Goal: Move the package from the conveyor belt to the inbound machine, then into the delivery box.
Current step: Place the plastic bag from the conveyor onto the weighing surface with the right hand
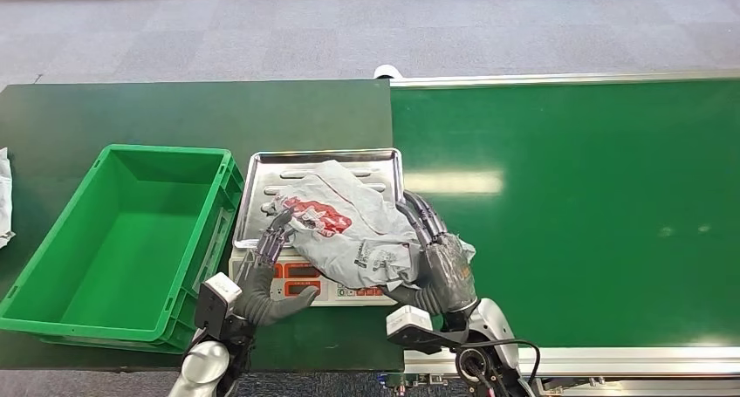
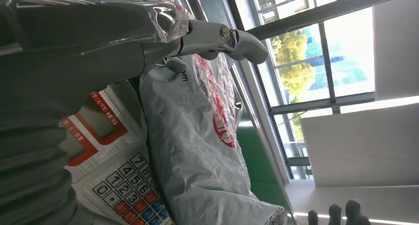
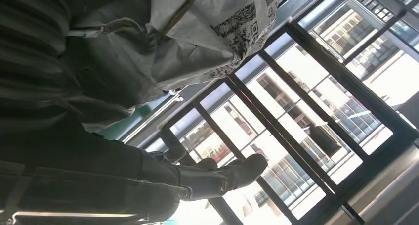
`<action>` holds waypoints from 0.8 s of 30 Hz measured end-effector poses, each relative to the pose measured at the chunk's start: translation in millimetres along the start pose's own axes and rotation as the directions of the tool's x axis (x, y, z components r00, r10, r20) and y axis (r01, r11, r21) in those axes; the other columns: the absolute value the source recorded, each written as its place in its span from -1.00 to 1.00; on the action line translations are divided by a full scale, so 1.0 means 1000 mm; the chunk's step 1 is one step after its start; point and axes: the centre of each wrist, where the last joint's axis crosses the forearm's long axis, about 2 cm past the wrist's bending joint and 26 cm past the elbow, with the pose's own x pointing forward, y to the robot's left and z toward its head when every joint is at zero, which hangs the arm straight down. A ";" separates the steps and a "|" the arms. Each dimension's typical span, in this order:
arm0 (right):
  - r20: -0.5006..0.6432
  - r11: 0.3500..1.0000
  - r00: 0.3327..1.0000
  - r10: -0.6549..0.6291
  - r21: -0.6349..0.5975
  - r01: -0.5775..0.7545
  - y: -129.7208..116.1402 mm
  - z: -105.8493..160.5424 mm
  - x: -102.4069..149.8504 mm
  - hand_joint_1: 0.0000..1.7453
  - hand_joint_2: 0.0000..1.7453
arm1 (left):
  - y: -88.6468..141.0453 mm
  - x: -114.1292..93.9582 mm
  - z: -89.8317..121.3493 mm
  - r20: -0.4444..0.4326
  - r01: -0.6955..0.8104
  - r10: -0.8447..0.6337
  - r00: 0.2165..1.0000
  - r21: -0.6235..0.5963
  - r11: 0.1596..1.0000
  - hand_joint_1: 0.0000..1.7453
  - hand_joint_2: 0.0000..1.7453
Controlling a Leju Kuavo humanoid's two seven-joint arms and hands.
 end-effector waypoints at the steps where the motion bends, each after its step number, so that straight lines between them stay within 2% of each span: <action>1: 0.000 1.000 1.000 -0.016 -0.003 0.016 0.000 0.000 0.000 -1.00 1.00 | 0.000 0.000 0.000 0.000 0.000 0.000 1.000 0.000 1.000 -1.00 1.00; 5: -0.016 0.989 0.989 -0.146 -0.017 0.146 -0.005 0.002 -0.002 -1.00 1.00 | 0.000 0.000 0.000 0.000 0.000 0.000 1.000 0.000 1.000 -1.00 1.00; 10: -0.063 0.922 0.920 -0.388 -0.039 0.386 -0.016 0.004 -0.010 -1.00 1.00 | 0.000 0.000 0.001 -0.004 0.000 0.000 1.000 0.000 1.000 -1.00 1.00; 24: -0.142 0.859 0.848 -0.511 -0.083 0.504 -0.039 0.014 -0.034 -1.00 1.00 | -0.001 -0.002 0.006 -0.014 -0.001 0.001 1.000 0.002 1.000 -1.00 1.00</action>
